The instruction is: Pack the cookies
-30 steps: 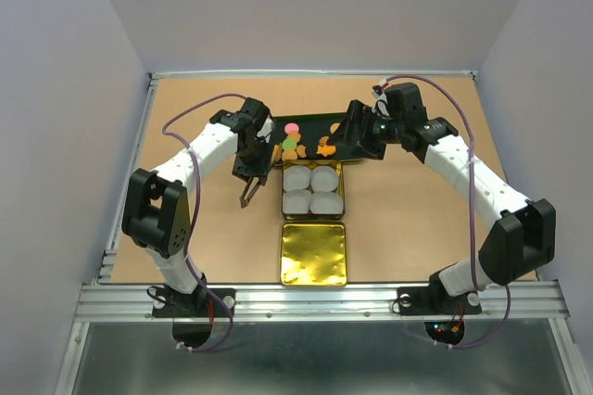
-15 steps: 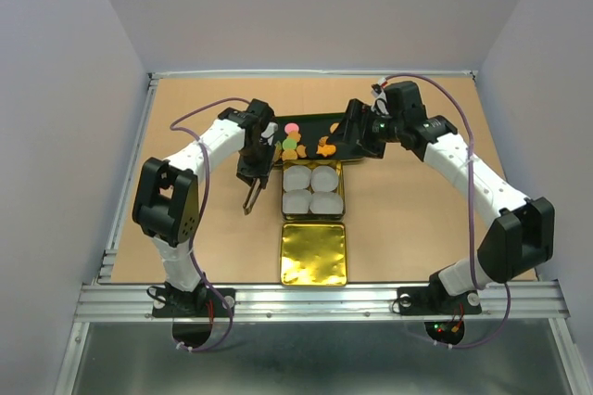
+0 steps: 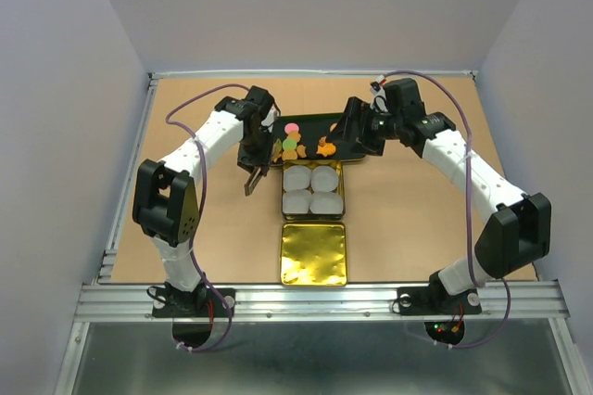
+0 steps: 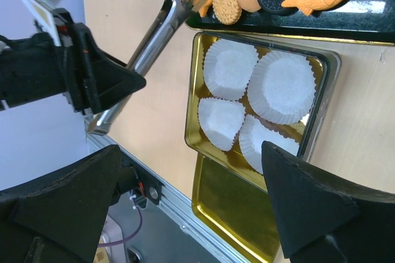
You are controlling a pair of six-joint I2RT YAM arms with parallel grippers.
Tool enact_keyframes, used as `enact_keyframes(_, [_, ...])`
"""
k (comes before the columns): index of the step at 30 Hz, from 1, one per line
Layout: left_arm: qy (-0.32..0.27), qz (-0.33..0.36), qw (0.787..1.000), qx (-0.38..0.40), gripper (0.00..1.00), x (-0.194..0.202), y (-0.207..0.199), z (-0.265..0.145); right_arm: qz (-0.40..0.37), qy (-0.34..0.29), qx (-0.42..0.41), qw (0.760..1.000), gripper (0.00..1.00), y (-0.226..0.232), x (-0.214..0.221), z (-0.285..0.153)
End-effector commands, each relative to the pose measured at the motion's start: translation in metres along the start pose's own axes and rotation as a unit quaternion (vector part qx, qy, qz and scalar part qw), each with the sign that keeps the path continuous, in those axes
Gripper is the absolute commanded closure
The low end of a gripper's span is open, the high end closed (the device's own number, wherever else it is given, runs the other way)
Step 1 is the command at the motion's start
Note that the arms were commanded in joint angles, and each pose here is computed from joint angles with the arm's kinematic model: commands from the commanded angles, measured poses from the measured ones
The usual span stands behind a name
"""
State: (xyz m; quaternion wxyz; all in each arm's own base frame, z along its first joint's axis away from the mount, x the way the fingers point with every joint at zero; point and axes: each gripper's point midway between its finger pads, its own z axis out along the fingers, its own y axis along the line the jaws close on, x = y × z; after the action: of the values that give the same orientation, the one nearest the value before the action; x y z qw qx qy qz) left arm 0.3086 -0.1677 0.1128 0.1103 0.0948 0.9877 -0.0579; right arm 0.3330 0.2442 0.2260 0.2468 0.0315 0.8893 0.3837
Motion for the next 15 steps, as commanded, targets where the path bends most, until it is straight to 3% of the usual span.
enact_keyframes(1, [-0.035, -0.004, 0.999, -0.004, 0.7, -0.018, -0.003, -0.026, -0.028, -0.022, -0.026, 0.999, 0.0, 0.021, -0.02, -0.01])
enact_keyframes(15, [-0.077, -0.019, 0.997, -0.012, 0.74, -0.039, -0.003, -0.054, -0.029, -0.02, -0.026, 0.999, 0.0, 0.021, -0.022, -0.008])
